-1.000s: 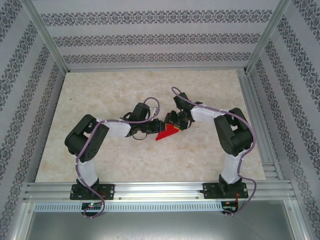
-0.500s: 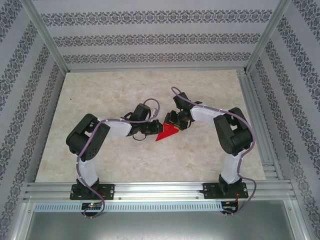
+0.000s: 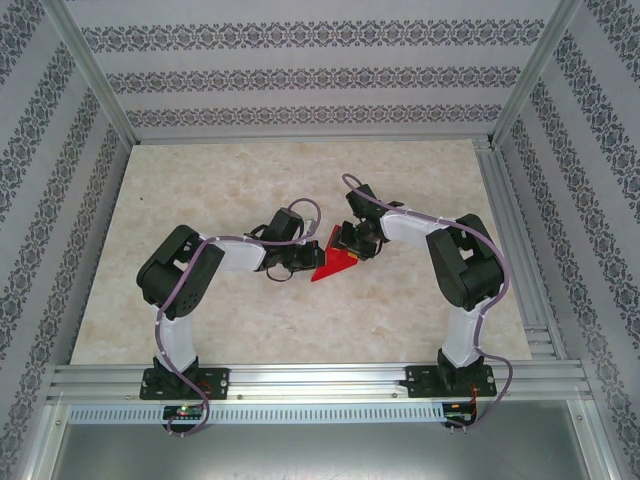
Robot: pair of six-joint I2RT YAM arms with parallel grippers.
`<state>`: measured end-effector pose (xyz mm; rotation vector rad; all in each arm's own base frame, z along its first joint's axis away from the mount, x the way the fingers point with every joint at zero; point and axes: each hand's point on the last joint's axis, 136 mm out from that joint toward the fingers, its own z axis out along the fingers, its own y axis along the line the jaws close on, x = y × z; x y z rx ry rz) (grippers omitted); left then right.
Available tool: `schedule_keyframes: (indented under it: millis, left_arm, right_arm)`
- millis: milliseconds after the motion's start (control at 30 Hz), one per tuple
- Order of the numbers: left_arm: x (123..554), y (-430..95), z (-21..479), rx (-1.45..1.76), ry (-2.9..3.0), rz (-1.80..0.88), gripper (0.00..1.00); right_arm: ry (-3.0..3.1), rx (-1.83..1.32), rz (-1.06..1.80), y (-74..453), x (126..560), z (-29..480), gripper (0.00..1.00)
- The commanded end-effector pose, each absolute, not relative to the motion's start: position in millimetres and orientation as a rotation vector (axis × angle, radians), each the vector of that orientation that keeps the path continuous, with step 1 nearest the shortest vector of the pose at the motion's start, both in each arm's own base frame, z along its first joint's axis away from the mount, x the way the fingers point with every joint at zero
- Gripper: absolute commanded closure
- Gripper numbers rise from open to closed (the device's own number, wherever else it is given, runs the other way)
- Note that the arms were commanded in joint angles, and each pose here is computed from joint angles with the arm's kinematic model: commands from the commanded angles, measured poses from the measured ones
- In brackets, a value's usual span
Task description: Fold a paper plane with a square sheet of paper (pick it up from the middle)
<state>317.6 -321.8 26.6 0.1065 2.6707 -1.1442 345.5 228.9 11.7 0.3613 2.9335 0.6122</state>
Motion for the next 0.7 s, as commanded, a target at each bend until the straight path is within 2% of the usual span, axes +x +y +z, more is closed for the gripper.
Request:
schedule_keyframes:
  millis: [0, 400, 667]
  left_arm:
    - [313.5, -321.7, 17.3, 0.123, 2.711, -1.101, 0.92]
    - [315.6, -319.8, 21.7, 0.124, 2.699, -1.083, 0.92]
    - [321.1, -323.0, 51.3, 0.144, 2.604, -1.123, 0.88]
  right_arm:
    - [3.084, 0.44, 0.281, 190.3, 313.1, -56.8, 0.51]
    - [3.111, 0.412, 0.187, 186.3, 310.6, -67.8, 0.48]
    - [3.123, 0.43, 0.073, 176.0, 306.2, -79.2, 0.47]
